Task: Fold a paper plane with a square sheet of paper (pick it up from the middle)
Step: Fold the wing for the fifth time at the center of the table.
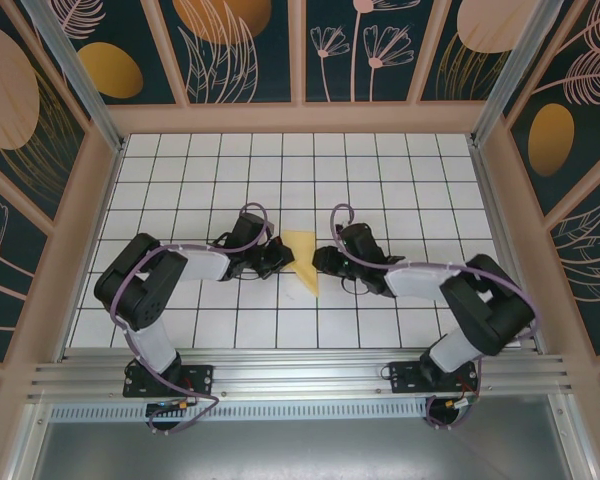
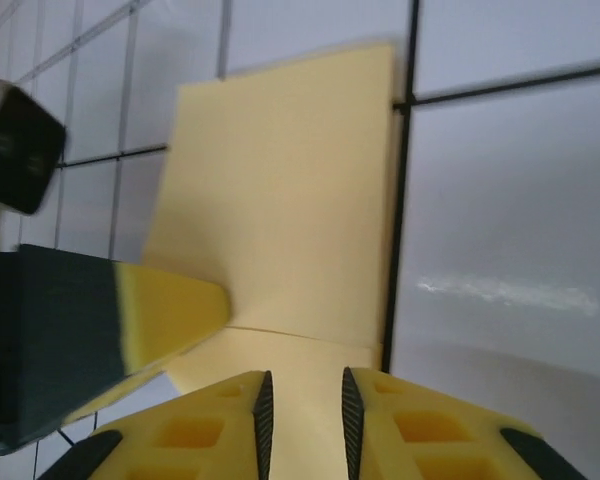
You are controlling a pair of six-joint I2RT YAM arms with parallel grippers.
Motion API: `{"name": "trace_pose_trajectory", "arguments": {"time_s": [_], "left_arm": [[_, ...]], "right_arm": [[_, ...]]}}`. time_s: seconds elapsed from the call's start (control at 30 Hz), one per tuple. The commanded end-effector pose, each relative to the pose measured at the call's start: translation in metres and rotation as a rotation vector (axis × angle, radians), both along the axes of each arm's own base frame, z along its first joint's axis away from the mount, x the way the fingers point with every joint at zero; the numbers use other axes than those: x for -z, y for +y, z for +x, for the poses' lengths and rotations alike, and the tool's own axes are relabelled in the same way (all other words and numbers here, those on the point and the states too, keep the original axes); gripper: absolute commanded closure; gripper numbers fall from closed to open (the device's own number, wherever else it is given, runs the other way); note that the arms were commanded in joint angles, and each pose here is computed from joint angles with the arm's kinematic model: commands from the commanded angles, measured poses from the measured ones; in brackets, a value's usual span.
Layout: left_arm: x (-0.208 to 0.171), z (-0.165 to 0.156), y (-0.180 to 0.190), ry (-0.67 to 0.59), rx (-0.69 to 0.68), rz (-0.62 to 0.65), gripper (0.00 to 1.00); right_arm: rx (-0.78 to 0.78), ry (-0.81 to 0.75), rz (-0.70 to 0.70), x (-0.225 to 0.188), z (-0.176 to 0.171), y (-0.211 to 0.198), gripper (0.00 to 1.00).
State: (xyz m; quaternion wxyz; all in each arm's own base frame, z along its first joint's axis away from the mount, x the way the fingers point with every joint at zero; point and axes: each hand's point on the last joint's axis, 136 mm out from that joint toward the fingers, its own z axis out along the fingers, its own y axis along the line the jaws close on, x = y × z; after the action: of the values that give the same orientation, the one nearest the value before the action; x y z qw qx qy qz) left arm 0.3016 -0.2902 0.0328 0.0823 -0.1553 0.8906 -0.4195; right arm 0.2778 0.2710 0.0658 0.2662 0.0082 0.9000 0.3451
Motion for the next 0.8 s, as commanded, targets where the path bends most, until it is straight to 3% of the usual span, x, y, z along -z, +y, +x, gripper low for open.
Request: {"name": "trace_pose_trajectory", "arguments": {"time_s": [0.0,0.17,0.43,0.77], "left_arm": [[-0.013,0.005,-0.002,-0.027,-0.033,-0.024,0.97],[-0.012,0.005,-0.004,-0.024,-0.027,-0.021,0.97],[-0.011,0.005,-0.005,-0.022,-0.019,-0.015,0.96],[-0.01,0.005,-0.007,-0.018,-0.009,-0.006,0.95]], "right_arm": [[0.046,-0.192,-0.137,-0.01,-0.005,-0.017,0.65],[-0.125,-0.349,-0.26,-0.002,-0.028,0.002,0.59],[-0.224,-0.532,-0.568,0.015,-0.031,0.032,0.62],[-0.294,-0.627,-0.705,0.03,-0.034,0.05,0.72]]}}
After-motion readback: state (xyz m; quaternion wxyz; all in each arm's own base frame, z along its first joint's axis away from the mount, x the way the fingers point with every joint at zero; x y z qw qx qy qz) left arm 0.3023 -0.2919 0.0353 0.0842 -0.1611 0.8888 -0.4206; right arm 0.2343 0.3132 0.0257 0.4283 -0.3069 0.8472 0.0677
